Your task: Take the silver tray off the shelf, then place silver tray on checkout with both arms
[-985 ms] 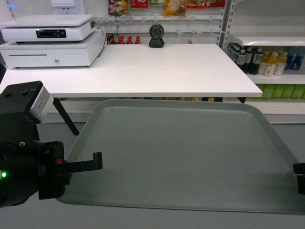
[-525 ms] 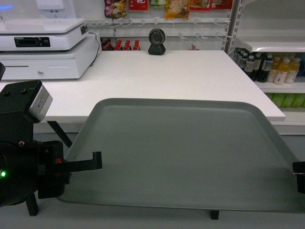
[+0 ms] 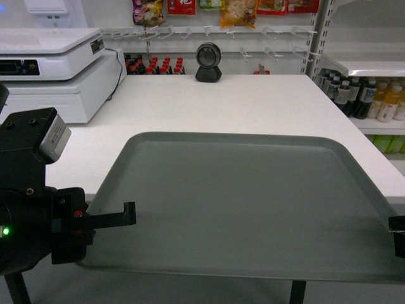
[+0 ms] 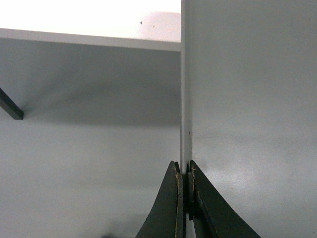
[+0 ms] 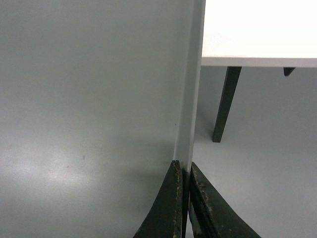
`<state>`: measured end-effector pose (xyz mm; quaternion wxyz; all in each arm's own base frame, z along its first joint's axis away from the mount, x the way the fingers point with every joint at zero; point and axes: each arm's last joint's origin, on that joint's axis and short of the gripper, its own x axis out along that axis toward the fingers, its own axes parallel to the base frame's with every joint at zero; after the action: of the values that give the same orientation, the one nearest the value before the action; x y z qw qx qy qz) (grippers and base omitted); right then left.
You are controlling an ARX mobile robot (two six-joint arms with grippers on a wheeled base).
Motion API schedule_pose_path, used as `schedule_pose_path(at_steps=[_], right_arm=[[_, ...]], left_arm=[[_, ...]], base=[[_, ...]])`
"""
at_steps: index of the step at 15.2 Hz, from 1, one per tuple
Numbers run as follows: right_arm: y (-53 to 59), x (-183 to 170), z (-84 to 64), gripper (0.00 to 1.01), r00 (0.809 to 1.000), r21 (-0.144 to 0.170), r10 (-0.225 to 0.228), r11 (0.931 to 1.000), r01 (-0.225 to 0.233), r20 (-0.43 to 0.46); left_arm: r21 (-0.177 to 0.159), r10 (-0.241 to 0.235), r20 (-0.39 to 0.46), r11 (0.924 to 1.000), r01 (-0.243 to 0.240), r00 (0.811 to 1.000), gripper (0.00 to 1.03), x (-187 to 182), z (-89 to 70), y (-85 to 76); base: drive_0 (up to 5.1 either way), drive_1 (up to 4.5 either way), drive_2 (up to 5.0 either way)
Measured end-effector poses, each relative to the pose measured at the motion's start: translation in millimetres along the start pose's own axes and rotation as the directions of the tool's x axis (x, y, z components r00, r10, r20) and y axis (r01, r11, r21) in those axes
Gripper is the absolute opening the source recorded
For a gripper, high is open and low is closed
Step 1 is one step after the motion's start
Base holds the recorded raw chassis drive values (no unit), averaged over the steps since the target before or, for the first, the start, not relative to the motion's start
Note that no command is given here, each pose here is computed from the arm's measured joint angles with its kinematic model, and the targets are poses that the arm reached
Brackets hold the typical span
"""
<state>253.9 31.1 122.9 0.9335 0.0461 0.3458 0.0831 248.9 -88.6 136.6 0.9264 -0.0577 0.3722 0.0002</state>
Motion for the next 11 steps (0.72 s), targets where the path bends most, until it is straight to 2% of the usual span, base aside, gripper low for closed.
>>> schedule_pose_path(at_steps=[11], right_arm=[[0.1, -0.1, 0.8, 0.02, 1.000, -0.001, 0.001, 1.0000, -0.001, 0.007]], left_arm=[[-0.001, -0.001, 0.004, 1.0000, 0.001, 1.000, 0.02, 0.0, 0.4, -0.1]], base=[[-0.1, 4.11, -4.3]])
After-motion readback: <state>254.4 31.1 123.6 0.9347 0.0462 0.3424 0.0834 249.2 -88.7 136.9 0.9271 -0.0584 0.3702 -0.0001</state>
